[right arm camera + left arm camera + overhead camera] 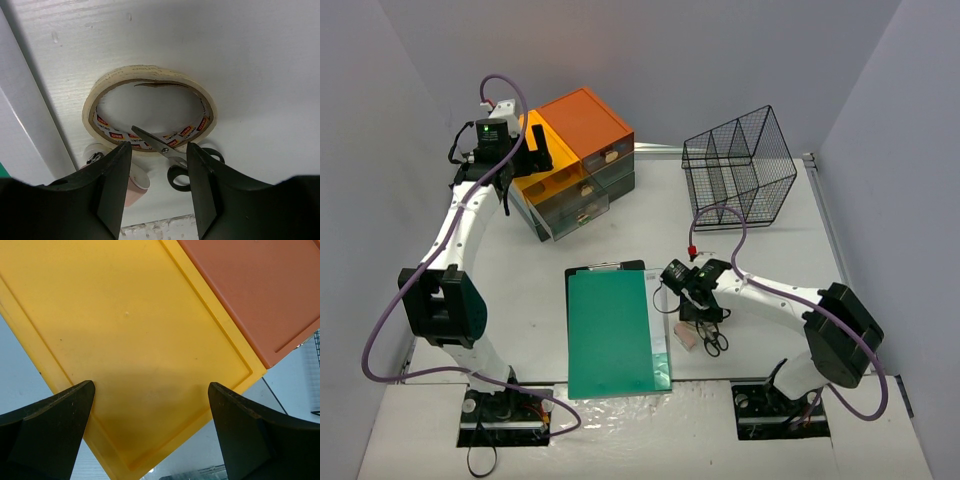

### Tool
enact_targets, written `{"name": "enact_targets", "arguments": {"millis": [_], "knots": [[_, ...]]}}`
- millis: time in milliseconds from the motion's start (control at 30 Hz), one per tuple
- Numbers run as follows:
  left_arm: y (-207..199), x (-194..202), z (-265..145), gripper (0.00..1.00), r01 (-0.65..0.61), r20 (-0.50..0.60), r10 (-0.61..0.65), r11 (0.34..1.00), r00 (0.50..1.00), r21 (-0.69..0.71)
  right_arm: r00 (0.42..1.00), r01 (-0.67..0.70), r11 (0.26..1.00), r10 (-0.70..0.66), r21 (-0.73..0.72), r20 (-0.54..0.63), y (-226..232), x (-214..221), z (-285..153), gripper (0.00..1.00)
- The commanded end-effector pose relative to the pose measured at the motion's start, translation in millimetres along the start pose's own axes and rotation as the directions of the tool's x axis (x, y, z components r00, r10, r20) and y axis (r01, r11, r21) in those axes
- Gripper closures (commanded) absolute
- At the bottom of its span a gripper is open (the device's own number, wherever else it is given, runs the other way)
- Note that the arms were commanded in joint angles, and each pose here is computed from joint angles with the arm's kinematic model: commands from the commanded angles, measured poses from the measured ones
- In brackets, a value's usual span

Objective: Organize the desk

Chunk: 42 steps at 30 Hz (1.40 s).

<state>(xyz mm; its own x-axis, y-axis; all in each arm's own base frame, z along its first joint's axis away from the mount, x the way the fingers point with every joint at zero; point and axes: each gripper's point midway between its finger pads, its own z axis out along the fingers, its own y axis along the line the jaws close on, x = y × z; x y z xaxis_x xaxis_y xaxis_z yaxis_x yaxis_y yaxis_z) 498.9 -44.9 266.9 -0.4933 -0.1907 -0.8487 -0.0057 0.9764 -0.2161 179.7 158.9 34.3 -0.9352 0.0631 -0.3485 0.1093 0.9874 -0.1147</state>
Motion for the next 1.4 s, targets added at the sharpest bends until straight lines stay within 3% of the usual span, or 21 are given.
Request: {"name": "enact_targets", "arguments": {"millis": [0, 433, 1367], "knots": [[25.6, 38.5, -10.0, 0.03, 0.033, -0.152, -0.048, 0.995, 0.987, -0.094, 1.0, -0.004, 1.0, 0.005, -0.026, 0.023, 8.7, -3.3, -10.5, 0.55], [26.6, 41.0, -8.3, 0.03, 0.031, -0.158, -0.046, 0.995, 0.986, -0.097, 0.994, 0.031, 0.984, -0.012, -0.177, 0.109, 40.1, -13.3, -55.0, 0.54], [26.5, 39.9, -9.4, 0.03, 0.028, -0.16, -0.043, 0.995, 0.986, -0.097, 0.981, 0.184, 0.979, -0.189, -0.09, -0.05, 25.1, 43.3, -25.2, 0.57]]}}
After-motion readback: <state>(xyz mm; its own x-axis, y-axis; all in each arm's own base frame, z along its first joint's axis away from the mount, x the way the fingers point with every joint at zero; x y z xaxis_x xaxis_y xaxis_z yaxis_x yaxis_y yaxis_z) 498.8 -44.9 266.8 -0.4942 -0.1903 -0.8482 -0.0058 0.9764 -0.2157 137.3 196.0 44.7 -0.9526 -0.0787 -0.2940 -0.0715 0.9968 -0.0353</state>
